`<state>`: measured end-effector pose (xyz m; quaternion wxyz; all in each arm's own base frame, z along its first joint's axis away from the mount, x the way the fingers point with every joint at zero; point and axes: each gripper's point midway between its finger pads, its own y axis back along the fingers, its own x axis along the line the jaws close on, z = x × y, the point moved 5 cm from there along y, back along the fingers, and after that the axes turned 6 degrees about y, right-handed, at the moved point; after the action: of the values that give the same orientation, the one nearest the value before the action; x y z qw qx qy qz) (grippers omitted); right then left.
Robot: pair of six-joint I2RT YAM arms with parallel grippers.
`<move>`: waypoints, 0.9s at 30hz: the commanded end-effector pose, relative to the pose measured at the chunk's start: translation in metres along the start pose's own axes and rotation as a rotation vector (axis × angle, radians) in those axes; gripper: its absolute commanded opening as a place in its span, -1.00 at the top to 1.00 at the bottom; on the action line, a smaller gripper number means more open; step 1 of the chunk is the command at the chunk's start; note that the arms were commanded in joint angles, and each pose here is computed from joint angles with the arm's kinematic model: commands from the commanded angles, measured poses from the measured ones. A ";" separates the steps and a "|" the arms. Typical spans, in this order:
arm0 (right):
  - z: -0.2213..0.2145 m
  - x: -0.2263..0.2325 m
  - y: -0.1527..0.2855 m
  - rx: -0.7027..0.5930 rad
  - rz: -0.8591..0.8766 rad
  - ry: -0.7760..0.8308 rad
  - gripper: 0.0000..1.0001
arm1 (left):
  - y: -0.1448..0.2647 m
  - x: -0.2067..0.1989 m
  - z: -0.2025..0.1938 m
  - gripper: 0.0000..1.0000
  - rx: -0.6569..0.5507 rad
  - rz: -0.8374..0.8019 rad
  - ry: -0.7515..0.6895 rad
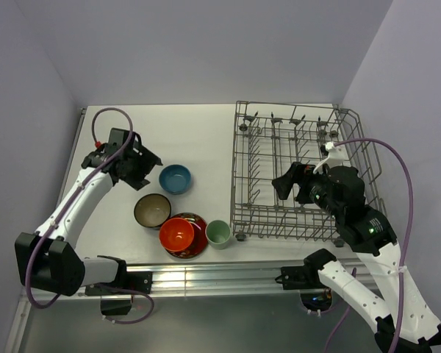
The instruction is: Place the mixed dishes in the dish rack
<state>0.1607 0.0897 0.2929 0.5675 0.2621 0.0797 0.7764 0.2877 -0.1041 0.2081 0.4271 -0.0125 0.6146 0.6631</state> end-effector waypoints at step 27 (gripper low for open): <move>0.010 -0.001 0.013 -0.074 0.004 0.026 -0.99 | -0.035 0.069 -0.010 -0.25 -0.077 0.383 0.483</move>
<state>0.1543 0.0856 0.2988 0.5684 0.2480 0.0667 0.7817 0.2572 -0.0862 0.1391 0.1687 -0.0600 0.6725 0.7181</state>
